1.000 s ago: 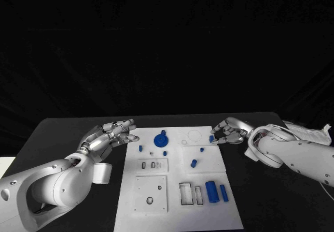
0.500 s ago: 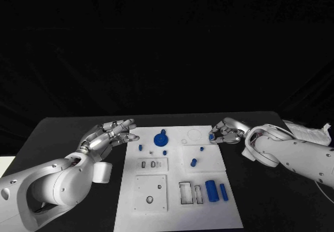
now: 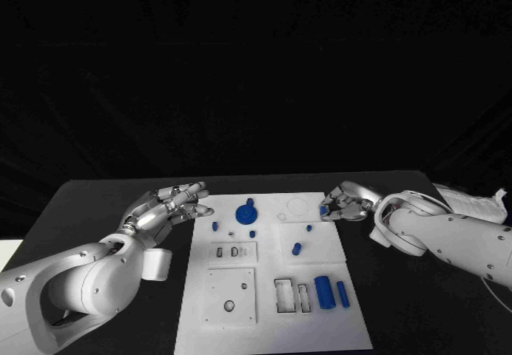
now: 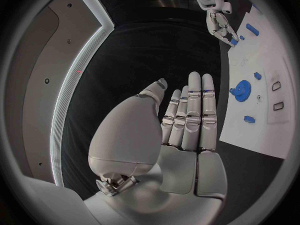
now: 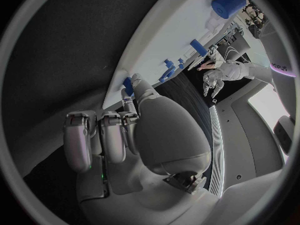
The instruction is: Assemble the parts on the task board
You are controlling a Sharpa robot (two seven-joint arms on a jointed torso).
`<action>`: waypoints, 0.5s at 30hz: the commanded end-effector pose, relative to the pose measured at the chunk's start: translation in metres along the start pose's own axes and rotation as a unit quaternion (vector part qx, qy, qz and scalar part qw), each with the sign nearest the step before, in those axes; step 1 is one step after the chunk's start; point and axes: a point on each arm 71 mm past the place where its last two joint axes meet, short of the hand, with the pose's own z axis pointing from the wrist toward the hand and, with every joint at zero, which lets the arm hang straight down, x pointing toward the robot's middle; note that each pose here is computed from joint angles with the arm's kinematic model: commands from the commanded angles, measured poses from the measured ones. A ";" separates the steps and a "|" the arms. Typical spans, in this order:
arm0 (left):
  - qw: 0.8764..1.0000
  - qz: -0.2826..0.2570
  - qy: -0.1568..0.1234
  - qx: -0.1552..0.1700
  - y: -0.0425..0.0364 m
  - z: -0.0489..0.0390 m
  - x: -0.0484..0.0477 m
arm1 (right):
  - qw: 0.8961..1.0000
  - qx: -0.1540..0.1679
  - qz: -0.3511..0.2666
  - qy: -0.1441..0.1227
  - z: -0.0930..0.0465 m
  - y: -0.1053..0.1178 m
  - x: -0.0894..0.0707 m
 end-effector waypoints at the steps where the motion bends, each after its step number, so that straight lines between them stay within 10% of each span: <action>1: 1.000 -0.006 0.011 0.002 -0.0006 0.0003 0.0029 | 1.000 -0.004 -0.003 0.008 0.000 0.001 0.002; 15: 1.000 -0.006 0.011 0.002 -0.0007 0.0003 0.0023 | 0.998 -0.033 0.009 -0.049 0.001 0.022 -0.006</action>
